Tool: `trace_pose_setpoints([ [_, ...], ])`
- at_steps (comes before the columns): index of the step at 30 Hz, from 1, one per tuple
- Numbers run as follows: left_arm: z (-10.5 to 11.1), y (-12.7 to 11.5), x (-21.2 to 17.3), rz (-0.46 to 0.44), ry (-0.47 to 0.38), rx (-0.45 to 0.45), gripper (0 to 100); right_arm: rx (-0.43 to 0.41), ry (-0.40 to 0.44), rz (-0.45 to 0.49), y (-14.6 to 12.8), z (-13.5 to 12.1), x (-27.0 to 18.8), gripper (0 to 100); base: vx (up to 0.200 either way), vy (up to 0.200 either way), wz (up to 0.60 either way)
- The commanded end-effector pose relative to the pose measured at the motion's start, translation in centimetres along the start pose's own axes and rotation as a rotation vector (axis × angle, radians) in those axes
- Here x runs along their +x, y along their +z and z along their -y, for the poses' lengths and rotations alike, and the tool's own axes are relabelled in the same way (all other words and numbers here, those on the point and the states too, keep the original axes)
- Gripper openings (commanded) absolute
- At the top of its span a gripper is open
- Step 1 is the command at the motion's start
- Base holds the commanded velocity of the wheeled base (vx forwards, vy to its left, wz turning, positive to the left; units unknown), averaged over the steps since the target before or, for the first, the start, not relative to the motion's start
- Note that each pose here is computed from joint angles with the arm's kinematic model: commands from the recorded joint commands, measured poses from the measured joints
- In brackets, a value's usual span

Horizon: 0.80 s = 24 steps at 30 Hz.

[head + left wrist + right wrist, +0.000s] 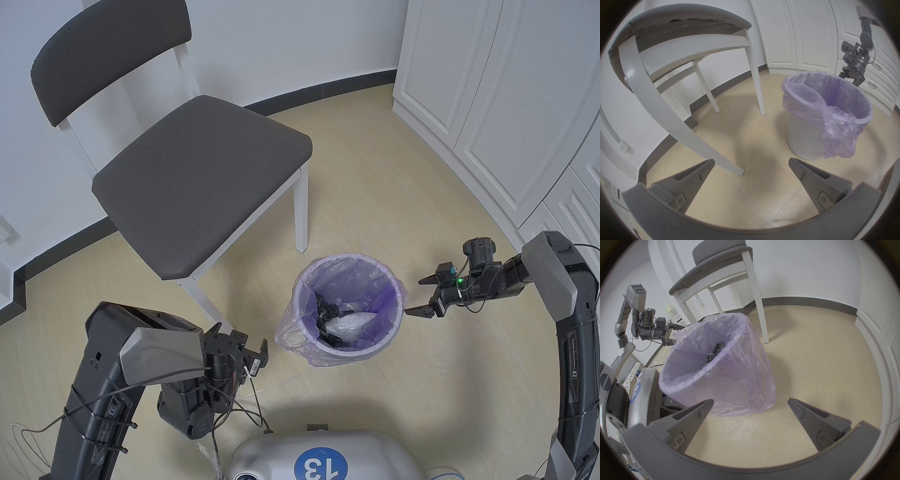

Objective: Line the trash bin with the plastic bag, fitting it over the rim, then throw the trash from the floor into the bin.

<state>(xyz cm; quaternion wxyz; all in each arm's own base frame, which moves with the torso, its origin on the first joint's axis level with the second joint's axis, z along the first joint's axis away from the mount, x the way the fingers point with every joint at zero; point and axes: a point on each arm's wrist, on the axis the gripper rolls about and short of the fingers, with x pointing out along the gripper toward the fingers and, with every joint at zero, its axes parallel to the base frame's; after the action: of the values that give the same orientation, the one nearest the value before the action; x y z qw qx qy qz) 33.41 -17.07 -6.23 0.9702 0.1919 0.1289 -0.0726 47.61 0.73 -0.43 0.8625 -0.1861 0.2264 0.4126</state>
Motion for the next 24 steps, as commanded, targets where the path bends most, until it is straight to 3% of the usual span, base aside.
trace_pose_setpoints([
  [1,0.4,1.6,-2.0,0.033,-0.045,0.0,100,-0.021,-0.068,0.033,1.1,-0.5,-4.4,100,0.0,0.0,0.0],
  [9,0.9,3.8,-4.3,0.078,-0.095,0.004,100,-0.072,-0.14,0.095,1.9,-2.2,-8.2,100,0.0,0.0,0.0],
  [14,2.5,4.9,-5.1,0.122,-0.152,0.019,100,-0.123,-0.187,0.143,1.5,-5.0,-10.0,100,0.0,0.0,0.0],
  [18,2.9,4.4,-4.3,0.119,-0.147,0.056,100,-0.155,-0.224,0.191,0.5,-6.7,-10.4,100,0.0,0.0,0.0],
  [24,2.0,5.3,-3.3,0.151,-0.121,0.087,100,-0.12,-0.288,0.304,0.6,-9.0,-11.4,100,0.0,0.0,0.0],
])
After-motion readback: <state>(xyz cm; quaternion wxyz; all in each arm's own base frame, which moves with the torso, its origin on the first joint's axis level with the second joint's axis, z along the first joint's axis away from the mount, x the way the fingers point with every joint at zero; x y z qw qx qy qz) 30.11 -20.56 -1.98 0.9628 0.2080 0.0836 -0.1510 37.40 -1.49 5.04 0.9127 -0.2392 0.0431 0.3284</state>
